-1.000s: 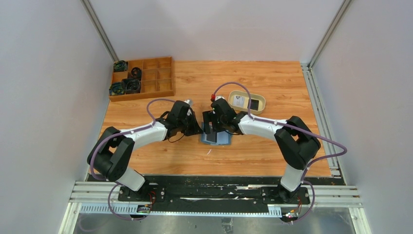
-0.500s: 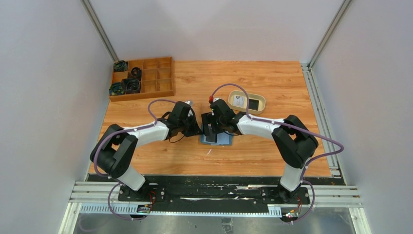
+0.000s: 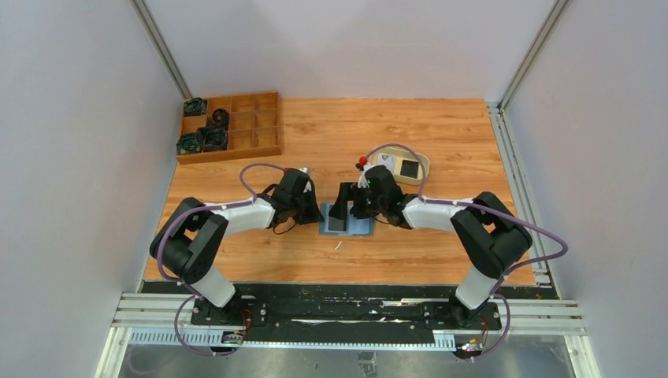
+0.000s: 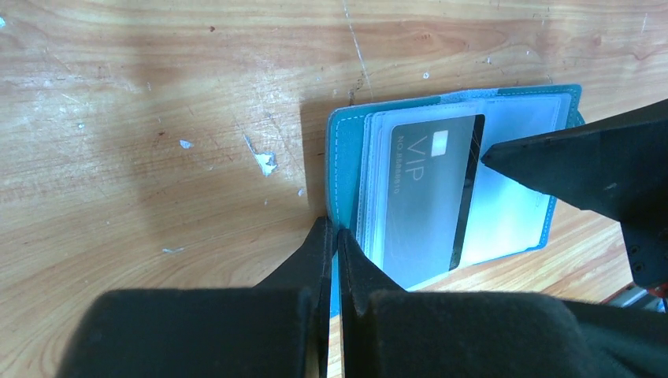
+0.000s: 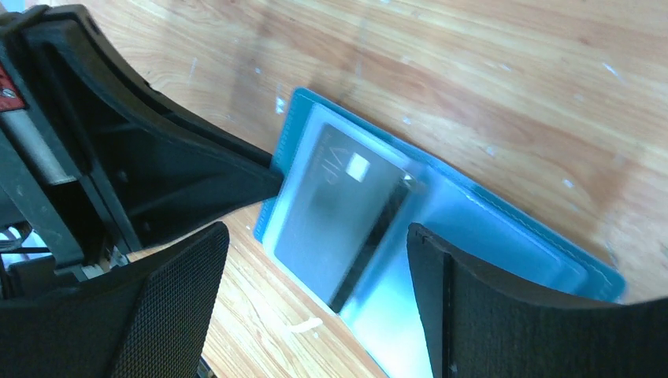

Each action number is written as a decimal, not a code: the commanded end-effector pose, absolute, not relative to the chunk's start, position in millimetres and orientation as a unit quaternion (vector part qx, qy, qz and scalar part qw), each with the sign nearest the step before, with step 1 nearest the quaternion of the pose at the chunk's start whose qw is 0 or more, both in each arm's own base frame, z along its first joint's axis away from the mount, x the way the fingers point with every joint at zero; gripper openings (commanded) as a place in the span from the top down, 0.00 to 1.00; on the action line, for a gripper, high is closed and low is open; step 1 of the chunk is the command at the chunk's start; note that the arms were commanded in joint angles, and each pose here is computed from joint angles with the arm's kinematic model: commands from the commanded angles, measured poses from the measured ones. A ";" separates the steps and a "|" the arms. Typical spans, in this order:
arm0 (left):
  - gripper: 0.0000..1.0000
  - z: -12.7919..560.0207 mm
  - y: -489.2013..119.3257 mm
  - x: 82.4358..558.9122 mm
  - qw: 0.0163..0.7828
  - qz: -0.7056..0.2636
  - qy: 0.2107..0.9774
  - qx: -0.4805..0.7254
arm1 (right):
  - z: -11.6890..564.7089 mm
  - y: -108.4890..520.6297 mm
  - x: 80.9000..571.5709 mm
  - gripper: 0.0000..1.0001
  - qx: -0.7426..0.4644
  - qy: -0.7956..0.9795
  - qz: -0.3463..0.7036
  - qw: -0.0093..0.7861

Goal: Take the credit cards out of the card holder

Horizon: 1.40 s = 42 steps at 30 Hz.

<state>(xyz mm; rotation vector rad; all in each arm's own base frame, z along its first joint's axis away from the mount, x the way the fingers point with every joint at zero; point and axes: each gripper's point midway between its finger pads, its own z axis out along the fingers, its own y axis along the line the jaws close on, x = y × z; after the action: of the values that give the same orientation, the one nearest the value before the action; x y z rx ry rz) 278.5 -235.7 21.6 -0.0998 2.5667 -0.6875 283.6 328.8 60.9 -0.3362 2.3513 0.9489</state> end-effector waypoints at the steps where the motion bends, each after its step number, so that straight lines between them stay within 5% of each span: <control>1: 1.00 -6.5 -215.7 268.0 0.224 -0.199 0.954 -0.029 | 70.9 314.7 283.7 0.13 -0.085 0.859 0.410 0.295; 42: 1.00 -27.7 -197.8 262.5 0.220 -0.154 0.963 -0.033 | 66.2 337.9 259.1 0.30 -0.006 0.790 0.578 0.206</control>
<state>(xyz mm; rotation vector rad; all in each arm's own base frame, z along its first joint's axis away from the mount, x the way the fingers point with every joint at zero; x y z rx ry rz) 298.2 -230.8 18.8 -0.1033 2.4884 -0.6212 264.1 332.8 62.2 -0.0082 2.2301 1.5425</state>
